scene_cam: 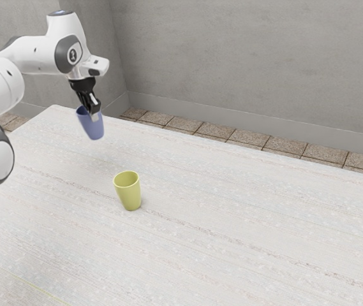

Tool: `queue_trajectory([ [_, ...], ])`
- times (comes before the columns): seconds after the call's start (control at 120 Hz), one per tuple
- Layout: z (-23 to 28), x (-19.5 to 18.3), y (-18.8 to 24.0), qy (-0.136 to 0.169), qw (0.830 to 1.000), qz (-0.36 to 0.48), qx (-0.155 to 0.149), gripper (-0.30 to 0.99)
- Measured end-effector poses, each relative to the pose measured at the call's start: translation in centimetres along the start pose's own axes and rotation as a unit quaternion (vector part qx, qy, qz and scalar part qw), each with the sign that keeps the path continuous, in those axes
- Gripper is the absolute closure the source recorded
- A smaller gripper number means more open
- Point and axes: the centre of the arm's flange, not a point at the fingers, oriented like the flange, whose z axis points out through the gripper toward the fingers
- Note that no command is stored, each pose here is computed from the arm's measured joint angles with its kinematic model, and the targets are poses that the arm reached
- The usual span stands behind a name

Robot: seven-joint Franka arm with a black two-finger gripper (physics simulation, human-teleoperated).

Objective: Place the left cup onto the right cup

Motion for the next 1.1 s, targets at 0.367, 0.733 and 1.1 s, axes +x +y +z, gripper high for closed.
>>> queue_trajectory([
  [0.367, -3.8, 1.3, 4.2, 0.012, 1.0, 0.028, 0.004, 0.79],
  [0.733, -5.8, 0.8, 7.6, 0.011, 0.999, 0.044, -0.002, 0.79],
  [1.1, -6.2, 1.6, 11.3, 0.008, 0.998, 0.068, -0.011, 0.79],
])
